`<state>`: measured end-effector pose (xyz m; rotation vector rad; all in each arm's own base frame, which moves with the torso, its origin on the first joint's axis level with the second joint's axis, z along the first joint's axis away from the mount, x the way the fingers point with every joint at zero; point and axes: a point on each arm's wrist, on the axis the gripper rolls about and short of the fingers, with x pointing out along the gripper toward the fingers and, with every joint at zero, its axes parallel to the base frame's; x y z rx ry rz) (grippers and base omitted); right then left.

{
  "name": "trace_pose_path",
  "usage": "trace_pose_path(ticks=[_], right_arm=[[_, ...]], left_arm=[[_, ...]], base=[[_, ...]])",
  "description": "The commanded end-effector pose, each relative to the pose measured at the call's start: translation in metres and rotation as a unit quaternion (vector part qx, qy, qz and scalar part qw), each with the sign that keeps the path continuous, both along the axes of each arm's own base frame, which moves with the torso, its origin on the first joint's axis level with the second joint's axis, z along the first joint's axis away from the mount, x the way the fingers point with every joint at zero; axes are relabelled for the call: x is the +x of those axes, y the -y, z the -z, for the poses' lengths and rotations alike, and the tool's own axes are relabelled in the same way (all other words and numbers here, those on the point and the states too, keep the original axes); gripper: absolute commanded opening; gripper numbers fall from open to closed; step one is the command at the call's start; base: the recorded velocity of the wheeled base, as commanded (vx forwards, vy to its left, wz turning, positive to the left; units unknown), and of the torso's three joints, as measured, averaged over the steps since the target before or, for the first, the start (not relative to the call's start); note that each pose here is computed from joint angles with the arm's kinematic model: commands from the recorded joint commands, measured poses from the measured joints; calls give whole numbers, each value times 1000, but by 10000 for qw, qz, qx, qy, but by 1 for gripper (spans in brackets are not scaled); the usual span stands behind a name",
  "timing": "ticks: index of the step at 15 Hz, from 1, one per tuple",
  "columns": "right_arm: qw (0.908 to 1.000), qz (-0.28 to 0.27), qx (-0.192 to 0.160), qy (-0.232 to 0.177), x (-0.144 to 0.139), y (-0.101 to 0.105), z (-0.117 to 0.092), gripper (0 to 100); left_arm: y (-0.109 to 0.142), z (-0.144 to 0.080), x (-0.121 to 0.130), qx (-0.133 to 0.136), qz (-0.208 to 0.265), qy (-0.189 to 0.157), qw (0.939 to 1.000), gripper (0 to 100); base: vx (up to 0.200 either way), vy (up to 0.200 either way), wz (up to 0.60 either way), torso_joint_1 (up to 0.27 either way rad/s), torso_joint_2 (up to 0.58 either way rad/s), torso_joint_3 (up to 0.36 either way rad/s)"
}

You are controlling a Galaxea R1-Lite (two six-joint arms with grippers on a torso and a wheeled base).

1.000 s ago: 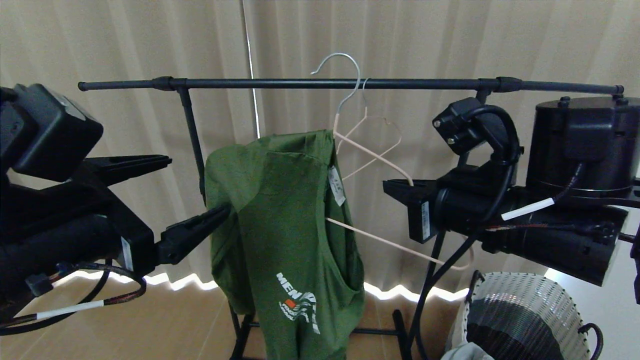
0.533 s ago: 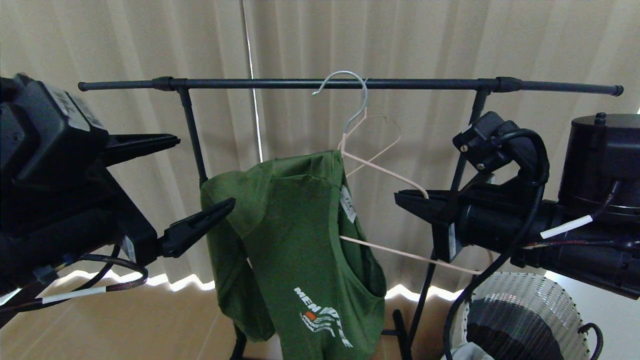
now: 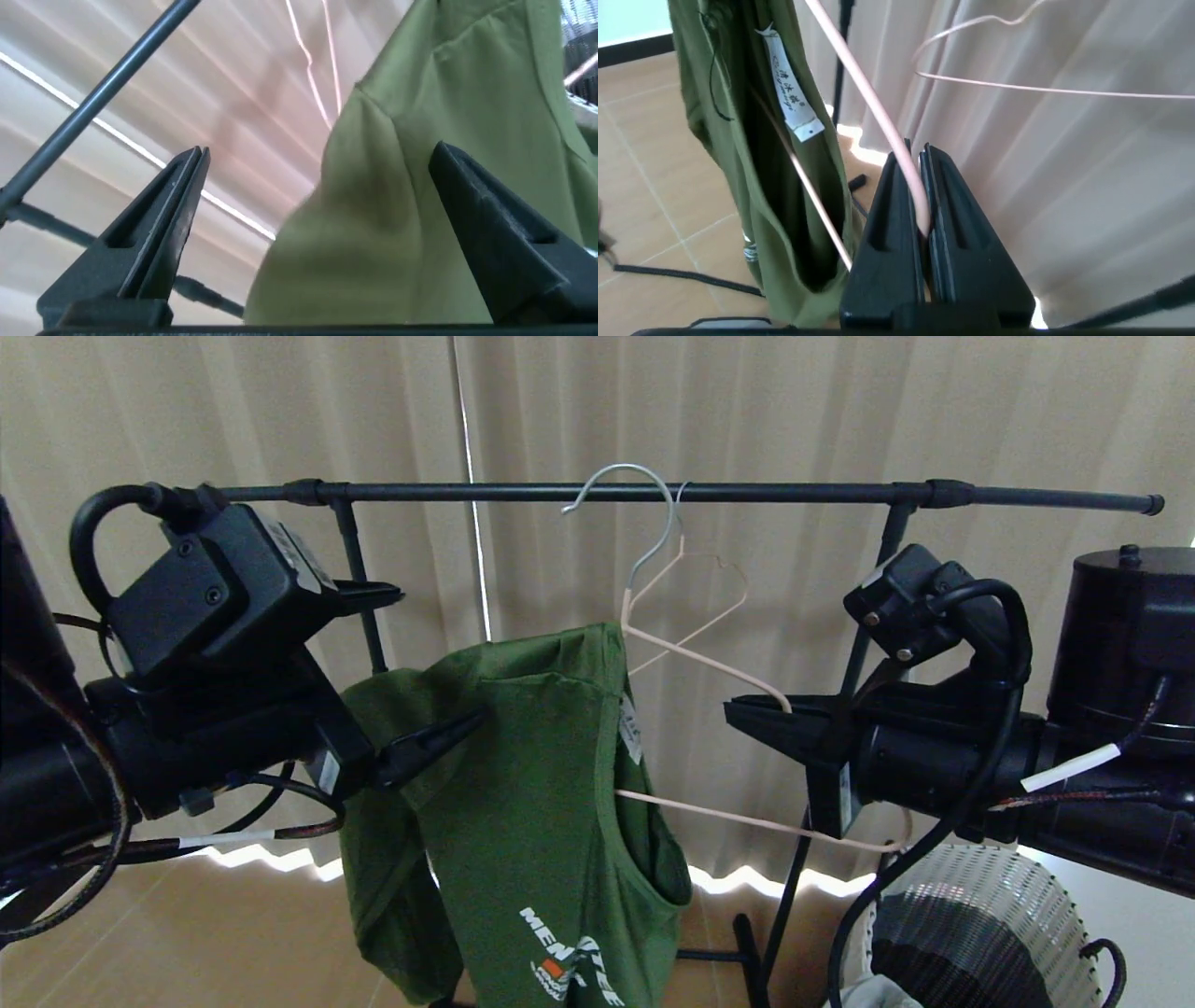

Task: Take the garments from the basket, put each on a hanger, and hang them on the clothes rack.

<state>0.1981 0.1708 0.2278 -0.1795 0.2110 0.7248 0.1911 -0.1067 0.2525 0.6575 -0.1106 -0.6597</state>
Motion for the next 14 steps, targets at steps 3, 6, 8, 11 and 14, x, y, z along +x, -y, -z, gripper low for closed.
trace_pose_path(ticks=[3,6,8,11,14], right_arm=[[9998,-203,34,35,-6,-7,0,0],[9995,-261,-24,181,-7,-8,3,0],[9992,-298,-46,243,-7,-8,5,0],[9990,-366,-24,267,-10,-11,4,0],[9988,-405,-18,272,-11,-12,4,0]], left_arm=[[7,6,9,101,102,-99,9998,100],[7,3,9,163,127,169,9996,100],[7,2,9,164,128,198,9996,100],[7,2,8,170,129,203,9996,0],[7,3,8,171,129,185,9996,0]], base=[[0,0,0,0,0,0],[0,0,0,0,0,0],[0,0,0,0,0,0],[0,0,0,0,0,0],[0,0,0,0,0,0]])
